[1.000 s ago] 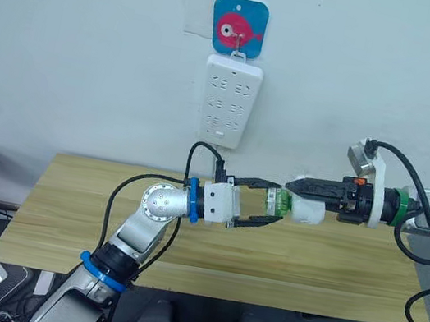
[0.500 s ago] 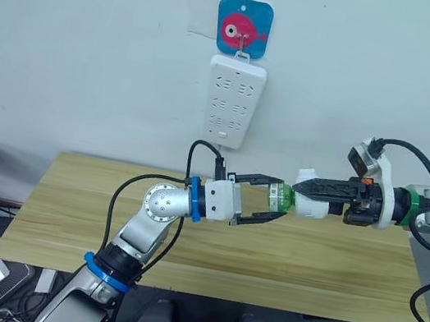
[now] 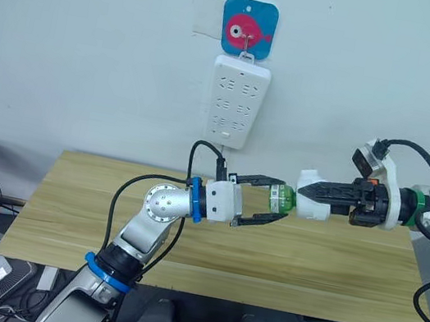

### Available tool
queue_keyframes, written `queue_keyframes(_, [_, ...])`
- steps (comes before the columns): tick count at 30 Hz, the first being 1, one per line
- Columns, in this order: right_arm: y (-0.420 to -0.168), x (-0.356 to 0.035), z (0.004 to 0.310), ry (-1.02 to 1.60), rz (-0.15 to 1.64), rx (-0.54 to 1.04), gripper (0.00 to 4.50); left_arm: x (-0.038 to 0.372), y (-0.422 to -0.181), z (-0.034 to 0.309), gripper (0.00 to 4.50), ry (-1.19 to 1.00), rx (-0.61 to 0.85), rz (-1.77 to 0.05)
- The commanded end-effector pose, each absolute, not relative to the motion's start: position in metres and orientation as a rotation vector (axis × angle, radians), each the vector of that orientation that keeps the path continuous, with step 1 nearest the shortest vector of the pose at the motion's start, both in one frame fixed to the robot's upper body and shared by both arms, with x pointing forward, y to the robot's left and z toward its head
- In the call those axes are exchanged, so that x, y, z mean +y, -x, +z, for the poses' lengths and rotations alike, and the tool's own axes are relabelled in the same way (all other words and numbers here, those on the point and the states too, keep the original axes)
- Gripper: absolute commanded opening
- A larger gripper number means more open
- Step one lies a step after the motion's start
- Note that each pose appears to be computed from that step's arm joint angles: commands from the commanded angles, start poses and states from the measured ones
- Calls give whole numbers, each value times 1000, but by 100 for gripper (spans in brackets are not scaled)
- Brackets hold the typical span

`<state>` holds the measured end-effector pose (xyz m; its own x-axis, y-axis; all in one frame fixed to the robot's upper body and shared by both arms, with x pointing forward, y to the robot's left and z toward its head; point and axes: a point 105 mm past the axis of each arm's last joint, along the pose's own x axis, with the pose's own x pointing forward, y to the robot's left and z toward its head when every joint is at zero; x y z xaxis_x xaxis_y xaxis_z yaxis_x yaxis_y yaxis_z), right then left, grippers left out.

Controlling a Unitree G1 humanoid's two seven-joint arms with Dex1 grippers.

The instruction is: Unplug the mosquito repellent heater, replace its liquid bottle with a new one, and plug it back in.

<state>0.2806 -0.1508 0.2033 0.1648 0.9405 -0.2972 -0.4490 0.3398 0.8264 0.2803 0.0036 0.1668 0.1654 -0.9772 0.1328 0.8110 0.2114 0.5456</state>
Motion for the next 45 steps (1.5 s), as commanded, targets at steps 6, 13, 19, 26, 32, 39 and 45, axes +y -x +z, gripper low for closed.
queue_keyframes(6, [-267,-145,220,-519,1217,881,300,0,-262,171,232,655,345,-1532])
queue_keyframes(13, [-267,-144,218,-516,1249,884,300,11,-273,188,267,1065,550,-1556])
queue_keyframes(19, [-268,-147,220,-556,1263,878,300,13,-281,190,447,1028,528,-1504])
queue_keyframes(26, [-285,-159,218,-634,1167,842,300,40,-293,206,447,604,260,-1390])
queue_keyframes(32, [-298,-173,218,-718,1089,813,300,41,-261,191,447,-252,-206,-1456])
queue_keyframes(39, [-295,-168,217,-732,1117,826,300,31,-272,172,447,-812,-781,-1172])
queue_keyframes(45, [-291,-162,217,-722,1146,830,300,14,-280,174,447,-887,-936,-1075])
